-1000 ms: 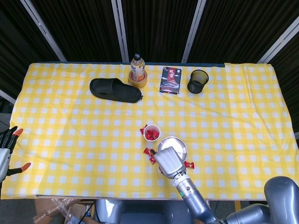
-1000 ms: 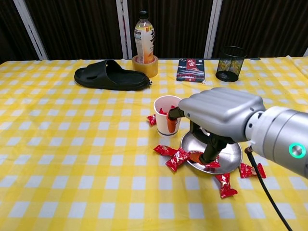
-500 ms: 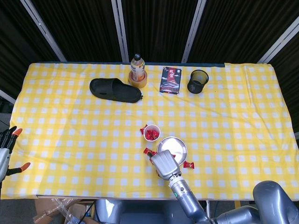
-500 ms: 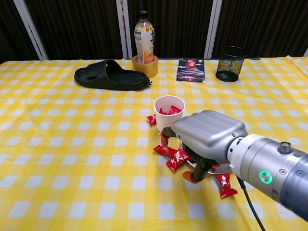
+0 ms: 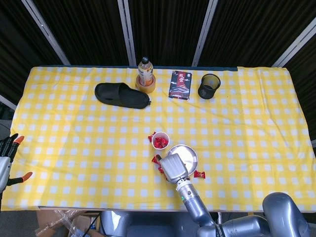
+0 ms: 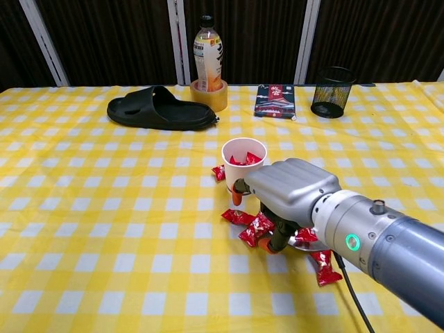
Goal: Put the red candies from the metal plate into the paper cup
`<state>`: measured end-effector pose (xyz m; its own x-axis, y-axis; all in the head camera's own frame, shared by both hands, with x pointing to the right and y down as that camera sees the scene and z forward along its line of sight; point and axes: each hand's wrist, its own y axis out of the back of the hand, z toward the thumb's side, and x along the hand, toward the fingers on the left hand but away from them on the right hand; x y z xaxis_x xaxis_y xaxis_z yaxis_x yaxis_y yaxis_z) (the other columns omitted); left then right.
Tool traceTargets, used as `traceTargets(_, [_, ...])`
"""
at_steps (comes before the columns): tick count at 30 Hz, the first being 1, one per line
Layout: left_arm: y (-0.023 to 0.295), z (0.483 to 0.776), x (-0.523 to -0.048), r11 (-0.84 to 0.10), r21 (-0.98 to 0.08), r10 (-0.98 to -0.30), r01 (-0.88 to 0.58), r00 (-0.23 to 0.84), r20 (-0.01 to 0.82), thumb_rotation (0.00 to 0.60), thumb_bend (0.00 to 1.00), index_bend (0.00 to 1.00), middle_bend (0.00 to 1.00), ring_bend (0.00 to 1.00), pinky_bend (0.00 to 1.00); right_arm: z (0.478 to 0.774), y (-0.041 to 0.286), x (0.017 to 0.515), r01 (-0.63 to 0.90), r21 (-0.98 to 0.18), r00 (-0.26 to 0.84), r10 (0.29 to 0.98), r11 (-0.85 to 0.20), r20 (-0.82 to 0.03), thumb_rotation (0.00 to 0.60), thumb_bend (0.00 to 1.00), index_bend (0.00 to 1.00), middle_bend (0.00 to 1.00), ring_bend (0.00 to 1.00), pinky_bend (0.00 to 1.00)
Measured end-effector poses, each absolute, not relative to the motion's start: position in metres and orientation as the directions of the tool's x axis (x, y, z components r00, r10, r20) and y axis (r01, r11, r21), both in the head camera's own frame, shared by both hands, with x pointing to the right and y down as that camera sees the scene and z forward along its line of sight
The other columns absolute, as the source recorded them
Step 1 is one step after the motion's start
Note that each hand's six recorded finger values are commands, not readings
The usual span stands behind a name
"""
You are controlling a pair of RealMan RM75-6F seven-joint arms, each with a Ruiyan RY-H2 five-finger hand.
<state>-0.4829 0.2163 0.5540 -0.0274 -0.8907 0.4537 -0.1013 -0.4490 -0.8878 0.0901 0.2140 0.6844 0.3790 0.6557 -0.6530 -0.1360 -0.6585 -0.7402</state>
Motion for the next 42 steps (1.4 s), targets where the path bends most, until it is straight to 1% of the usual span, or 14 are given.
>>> traceTargets(8, [0.216, 0.555, -0.483, -0.454, -0.886, -0.888, -0.098, -0.03, 0.458, 0.6, 0.05, 0.0, 0.0, 0.0, 0.0, 0.696, 0.217, 0.088, -0.13, -0.729, 0.374, 0.648, -0.672, -0.663, 0.6, 0.34, 0.35, 0.85, 0.92, 0.98])
traceTargets(13, [0.216, 0.556, -0.483, -0.455, -0.885, -0.887, -0.099, -0.031, 0.46, 0.6, 0.05, 0.0, 0.0, 0.0, 0.0, 0.703, 0.215, 0.09, -0.133, -0.727, 0.364, 0.65, -0.673, -0.668, 0.6, 0.35, 0.42, 0.85, 0.92, 0.98])
traceTargets(15, [0.216, 0.556, -0.483, -0.458, -0.884, -0.886, -0.098, -0.031, 0.462, 0.6, 0.05, 0.0, 0.0, 0.0, 0.0, 0.704, 0.215, 0.092, -0.135, -0.726, 0.36, 0.65, -0.674, -0.67, 0.6, 0.38, 0.43, 0.85, 0.92, 0.98])
traceTargets(19, [0.216, 0.557, -0.483, -0.459, -0.883, -0.885, -0.097, -0.03, 0.464, 0.6, 0.05, 0.0, 0.0, 0.0, 0.0, 0.708, 0.216, 0.096, -0.132, -0.719, 0.353, 0.645, -0.683, -0.677, 0.6, 0.48, 0.47, 0.86, 0.92, 0.98])
traceTargets(22, [0.216, 0.557, -0.483, -0.46, -0.883, -0.885, -0.096, -0.03, 0.465, 0.6, 0.05, 0.0, 0.0, 0.0, 0.0, 0.708, 0.216, 0.097, -0.127, -0.719, 0.354, 0.646, -0.683, -0.676, 0.6, 0.53, 0.49, 0.86, 0.92, 0.98])
traceTargets(24, [0.216, 0.557, -0.483, -0.46, -0.883, -0.885, -0.096, -0.029, 0.464, 0.6, 0.05, 0.0, 0.0, 0.0, 0.0, 0.706, 0.216, 0.097, -0.123, -0.72, 0.358, 0.646, -0.683, -0.674, 0.6, 0.56, 0.49, 0.86, 0.92, 0.98])
traceTargets(27, [0.216, 0.557, -0.483, -0.46, -0.883, -0.885, -0.096, -0.029, 0.464, 0.6, 0.05, 0.0, 0.0, 0.0, 0.0, 0.703, 0.217, 0.095, -0.117, -0.723, 0.368, 0.647, -0.681, -0.668, 0.6, 0.57, 0.5, 0.86, 0.92, 0.98])
traceTargets(36, [0.217, 0.556, -0.482, -0.458, -0.884, -0.886, -0.099, -0.027, 0.462, 0.6, 0.05, 0.01, 0.0, 0.0, 0.0, 0.687, 0.214, 0.092, -0.095, -0.742, 0.388, 0.662, -0.663, -0.641, 0.6, 0.57, 0.5, 0.86, 0.92, 0.98])
traceTargets(42, [0.217, 0.556, -0.482, -0.457, -0.884, -0.887, -0.1, -0.026, 0.462, 0.6, 0.05, 0.01, 0.0, 0.0, 0.0, 0.668, 0.203, 0.094, -0.065, -0.767, 0.394, 0.689, -0.639, -0.608, 0.6, 0.57, 0.5, 0.85, 0.92, 0.98])
